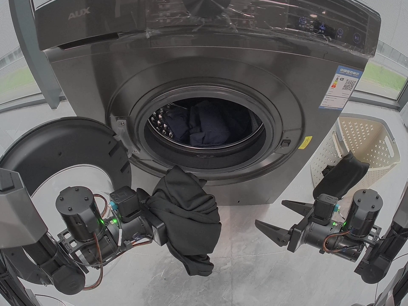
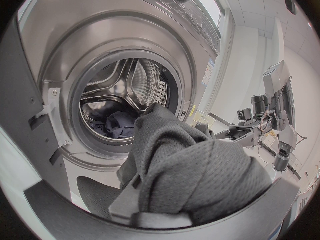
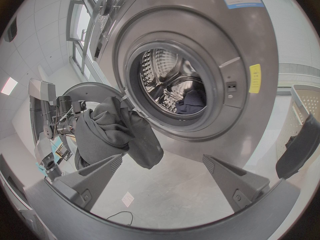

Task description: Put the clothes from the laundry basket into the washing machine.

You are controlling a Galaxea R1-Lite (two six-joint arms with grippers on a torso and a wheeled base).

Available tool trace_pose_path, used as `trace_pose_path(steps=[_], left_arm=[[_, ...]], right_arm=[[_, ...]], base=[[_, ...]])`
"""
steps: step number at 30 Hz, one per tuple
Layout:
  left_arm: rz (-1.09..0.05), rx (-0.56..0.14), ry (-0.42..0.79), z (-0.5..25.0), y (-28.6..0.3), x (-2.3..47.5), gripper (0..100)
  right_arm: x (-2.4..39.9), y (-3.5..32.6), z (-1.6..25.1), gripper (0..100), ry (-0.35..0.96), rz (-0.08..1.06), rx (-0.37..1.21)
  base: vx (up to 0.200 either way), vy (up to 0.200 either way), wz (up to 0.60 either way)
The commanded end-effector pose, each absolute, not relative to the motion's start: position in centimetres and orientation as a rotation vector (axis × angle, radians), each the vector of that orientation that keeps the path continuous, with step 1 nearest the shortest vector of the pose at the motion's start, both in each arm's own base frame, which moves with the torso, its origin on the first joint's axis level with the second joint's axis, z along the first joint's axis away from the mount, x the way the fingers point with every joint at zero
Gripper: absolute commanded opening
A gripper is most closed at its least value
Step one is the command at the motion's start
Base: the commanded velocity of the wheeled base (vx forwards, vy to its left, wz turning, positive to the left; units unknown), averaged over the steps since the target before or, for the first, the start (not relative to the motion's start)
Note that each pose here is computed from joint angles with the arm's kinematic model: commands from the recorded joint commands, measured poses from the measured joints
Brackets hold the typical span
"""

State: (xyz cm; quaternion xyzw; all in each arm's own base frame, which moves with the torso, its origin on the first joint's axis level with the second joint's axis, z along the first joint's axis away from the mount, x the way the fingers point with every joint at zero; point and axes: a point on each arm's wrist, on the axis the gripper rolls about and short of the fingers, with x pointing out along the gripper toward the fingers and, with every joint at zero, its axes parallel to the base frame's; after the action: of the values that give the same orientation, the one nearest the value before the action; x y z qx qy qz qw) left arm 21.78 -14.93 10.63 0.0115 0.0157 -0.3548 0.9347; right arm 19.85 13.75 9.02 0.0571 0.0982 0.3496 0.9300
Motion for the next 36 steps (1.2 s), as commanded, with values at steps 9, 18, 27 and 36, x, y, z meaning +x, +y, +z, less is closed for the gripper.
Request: trace_pose_path(steps=[9,18,27,36], left_arm=[[-0.72,0.025,0.042,10.34,-14.92,22.08,0],[-0.726,0.027,0.048,10.18,-15.05,21.98,0],[-0.727,0.031,0.06,9.88,-15.11,21.99,0],[-0.746,0.032,0.068,9.69,-15.51,21.71,0]], right_arm=[[19.84,13.81,8.75,100,0.213,0.719,0.114],[19.4,14.05,8.57,100,0.226,0.738,0.108],[19.34,14.05,8.49,100,0.231,0.739,0.107],[19.31,14.08,8.52,100,0.229,0.741,0.106]], base=[[0.089,0.0,0.0],[0.111,0.0,0.0],[0.0,0.0,0.0],[0.067,0.0,0.0]])
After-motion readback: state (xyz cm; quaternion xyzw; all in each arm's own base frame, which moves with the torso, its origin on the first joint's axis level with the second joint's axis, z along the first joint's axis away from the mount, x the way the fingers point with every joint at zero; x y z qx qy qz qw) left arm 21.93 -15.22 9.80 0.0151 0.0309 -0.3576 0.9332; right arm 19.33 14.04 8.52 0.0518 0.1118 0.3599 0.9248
